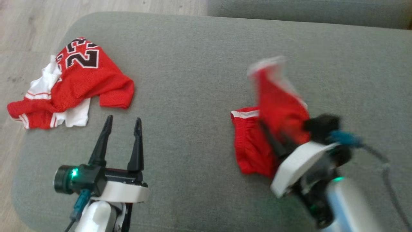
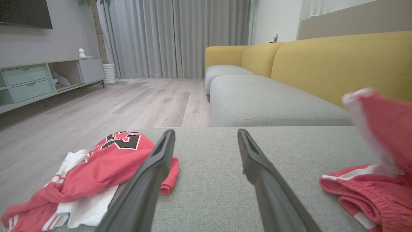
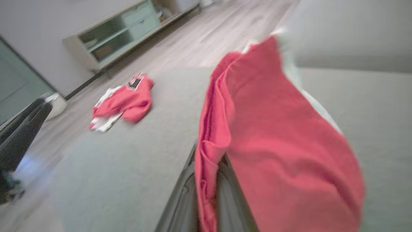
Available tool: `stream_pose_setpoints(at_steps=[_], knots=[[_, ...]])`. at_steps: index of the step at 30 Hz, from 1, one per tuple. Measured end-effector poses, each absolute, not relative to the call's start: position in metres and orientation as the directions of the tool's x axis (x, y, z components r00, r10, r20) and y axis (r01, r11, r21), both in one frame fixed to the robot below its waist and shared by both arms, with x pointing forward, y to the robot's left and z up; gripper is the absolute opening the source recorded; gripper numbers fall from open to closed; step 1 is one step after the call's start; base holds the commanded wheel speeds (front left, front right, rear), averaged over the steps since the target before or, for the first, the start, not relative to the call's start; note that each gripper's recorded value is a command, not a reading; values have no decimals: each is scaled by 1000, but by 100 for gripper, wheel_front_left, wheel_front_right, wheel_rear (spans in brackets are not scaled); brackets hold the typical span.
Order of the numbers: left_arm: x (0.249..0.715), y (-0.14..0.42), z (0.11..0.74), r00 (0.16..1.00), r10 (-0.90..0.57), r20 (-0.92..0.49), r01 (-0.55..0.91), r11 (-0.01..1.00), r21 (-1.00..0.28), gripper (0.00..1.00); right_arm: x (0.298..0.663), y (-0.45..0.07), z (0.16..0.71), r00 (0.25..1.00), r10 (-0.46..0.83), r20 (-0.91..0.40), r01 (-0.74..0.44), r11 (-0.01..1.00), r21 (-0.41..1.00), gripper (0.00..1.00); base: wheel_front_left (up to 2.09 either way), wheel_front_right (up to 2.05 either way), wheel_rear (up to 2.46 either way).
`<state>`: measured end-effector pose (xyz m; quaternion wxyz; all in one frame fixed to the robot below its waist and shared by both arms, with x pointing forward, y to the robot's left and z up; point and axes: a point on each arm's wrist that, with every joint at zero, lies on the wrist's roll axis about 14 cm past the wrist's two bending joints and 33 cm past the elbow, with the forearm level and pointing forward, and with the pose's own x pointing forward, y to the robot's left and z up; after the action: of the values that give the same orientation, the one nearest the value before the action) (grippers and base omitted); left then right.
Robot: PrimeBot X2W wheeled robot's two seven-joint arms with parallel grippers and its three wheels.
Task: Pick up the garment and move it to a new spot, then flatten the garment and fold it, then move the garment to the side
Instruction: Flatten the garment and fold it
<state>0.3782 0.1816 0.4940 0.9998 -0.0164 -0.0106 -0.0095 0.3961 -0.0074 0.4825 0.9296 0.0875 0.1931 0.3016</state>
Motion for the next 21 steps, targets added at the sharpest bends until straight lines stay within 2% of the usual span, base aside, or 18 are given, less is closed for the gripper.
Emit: stream_pose_setpoints(at_steps=[3,7,8,9,10,13,17,21], knots=[[375,181,493,1000,-14,18,14,999,-45,100,365,27,455,623,678,-390,-592,734,333,0,0,0,0],[372,185,492,1000,1,15,-1,999,-43,100,326,36,412,514,697,-500,-579,712,397,0,0,0,0],[371,185,492,1000,1,14,-1,999,-47,100,321,35,406,506,695,-511,-569,714,408,18,0,0,0],[371,185,491,1000,4,13,-3,999,-48,100,317,34,402,502,693,-518,-560,717,415,77,0,0,0],[372,185,491,1000,7,11,-6,999,-53,100,316,33,400,504,692,-518,-554,718,421,100,0,0,0],[373,185,490,1000,6,10,-5,998,-55,100,324,37,417,559,707,-432,-559,707,433,100,0,0,0],[376,182,490,1000,-2,13,3,999,-52,100,342,43,460,654,718,-237,-597,683,422,100,0,0,0],[379,183,493,1000,-2,23,3,999,-46,100,369,24,505,753,656,-55,-599,717,355,100,0,0,0]])
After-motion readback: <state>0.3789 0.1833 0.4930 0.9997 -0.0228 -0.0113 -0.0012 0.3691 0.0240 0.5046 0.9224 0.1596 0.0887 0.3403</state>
